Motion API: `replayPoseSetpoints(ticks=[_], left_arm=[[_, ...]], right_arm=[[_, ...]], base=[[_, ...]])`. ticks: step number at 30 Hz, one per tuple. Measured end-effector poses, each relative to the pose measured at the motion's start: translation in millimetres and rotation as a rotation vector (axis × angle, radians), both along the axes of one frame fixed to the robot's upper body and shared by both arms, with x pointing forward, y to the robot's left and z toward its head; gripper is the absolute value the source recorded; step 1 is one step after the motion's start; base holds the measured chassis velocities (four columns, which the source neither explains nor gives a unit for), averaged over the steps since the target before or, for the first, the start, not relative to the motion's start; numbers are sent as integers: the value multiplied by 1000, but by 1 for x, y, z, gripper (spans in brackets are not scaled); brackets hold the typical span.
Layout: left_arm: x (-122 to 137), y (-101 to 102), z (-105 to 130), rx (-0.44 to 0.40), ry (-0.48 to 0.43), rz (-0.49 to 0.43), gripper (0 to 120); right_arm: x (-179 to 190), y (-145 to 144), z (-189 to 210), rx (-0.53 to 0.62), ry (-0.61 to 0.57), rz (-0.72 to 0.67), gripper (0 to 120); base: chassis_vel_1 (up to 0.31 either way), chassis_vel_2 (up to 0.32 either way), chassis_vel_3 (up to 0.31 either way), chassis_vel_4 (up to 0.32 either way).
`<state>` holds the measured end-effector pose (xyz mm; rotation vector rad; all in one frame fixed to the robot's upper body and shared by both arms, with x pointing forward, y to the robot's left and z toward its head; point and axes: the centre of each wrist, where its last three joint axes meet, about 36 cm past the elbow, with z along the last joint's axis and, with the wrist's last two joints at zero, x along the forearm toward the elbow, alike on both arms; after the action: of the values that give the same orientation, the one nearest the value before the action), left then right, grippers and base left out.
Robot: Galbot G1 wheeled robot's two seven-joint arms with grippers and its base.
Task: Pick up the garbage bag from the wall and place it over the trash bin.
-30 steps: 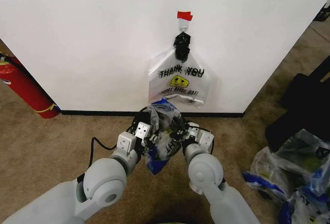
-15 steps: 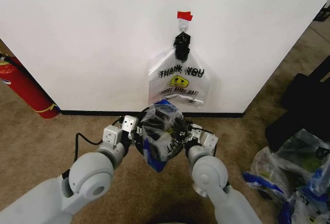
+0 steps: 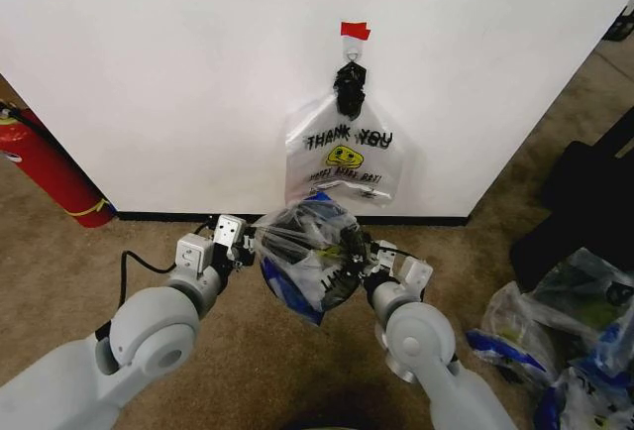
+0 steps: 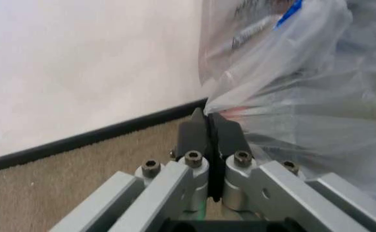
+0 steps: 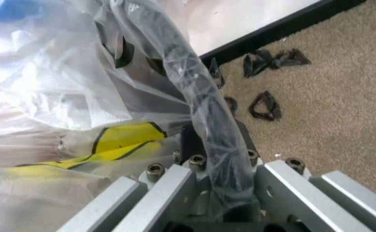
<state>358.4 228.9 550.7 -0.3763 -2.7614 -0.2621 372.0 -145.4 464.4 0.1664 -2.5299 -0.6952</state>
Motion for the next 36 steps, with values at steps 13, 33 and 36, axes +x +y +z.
replayPoseSetpoints(ticks=[13, 33, 36], left_arm=[[1, 12, -41, 30, 40, -6, 0], [-46, -9, -6, -150, -89, 129, 43], [-59, -11, 0, -192, -107, 132, 56]], right_arm=[[-11, -24, 1, 146, -71, 41, 0], [15, -18, -4, 163, -34, -132, 0], [18, -21, -5, 162, -30, -155, 0]], base=[[0, 0, 0, 0], [0, 0, 0, 0], [0, 0, 0, 0]])
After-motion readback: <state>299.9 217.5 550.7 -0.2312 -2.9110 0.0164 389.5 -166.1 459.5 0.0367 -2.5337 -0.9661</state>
